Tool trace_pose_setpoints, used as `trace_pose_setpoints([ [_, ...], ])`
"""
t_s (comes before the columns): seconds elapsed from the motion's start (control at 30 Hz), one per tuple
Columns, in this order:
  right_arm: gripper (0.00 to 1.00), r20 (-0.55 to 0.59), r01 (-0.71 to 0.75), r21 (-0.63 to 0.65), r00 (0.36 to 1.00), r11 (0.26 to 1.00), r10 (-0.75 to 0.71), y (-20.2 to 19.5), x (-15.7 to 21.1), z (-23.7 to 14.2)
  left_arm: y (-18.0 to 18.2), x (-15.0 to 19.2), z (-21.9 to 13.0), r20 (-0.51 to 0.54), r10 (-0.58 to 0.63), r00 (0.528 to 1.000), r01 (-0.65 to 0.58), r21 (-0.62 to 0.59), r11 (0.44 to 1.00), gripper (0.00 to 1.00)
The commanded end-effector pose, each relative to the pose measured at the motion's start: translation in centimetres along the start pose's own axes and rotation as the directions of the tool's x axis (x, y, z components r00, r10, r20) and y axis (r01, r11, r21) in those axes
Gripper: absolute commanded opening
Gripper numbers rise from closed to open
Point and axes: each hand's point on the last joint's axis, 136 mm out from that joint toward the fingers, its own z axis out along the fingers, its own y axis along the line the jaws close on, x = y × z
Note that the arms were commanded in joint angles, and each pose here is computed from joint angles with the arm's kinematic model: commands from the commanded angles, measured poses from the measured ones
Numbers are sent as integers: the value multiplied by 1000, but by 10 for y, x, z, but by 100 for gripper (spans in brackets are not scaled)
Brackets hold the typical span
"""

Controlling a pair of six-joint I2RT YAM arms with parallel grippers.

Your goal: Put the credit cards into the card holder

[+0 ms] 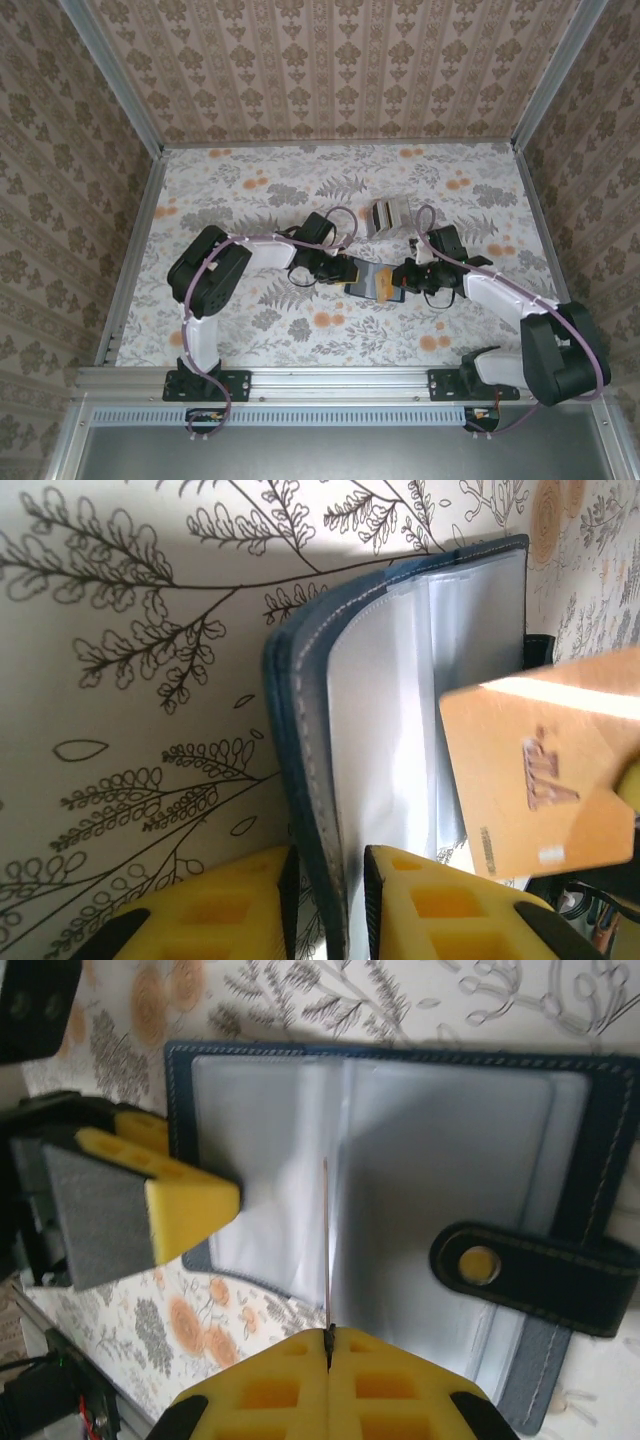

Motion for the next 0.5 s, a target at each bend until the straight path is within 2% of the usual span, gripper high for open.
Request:
trace_pose_setpoints([
  [0.0,0,11,6,-24,1000,1000,-6,-3,-5,5,17,11,-3,-4,-12,1000,12,-74,997,23],
  [0.07,0,3,4,-29,1000,1000,-4,-4,-5,5,21,11,-5,2,-15,1000,15,-93,996,20],
  [0.27,0,-7,1,-48,1000,999,-1,-8,-2,10,25,11,-5,14,-20,1000,21,-101,995,20],
  [0.47,0,-35,-27,-62,999,998,25,-13,-1,23,23,9,-9,31,-11,999,14,-98,995,29],
])
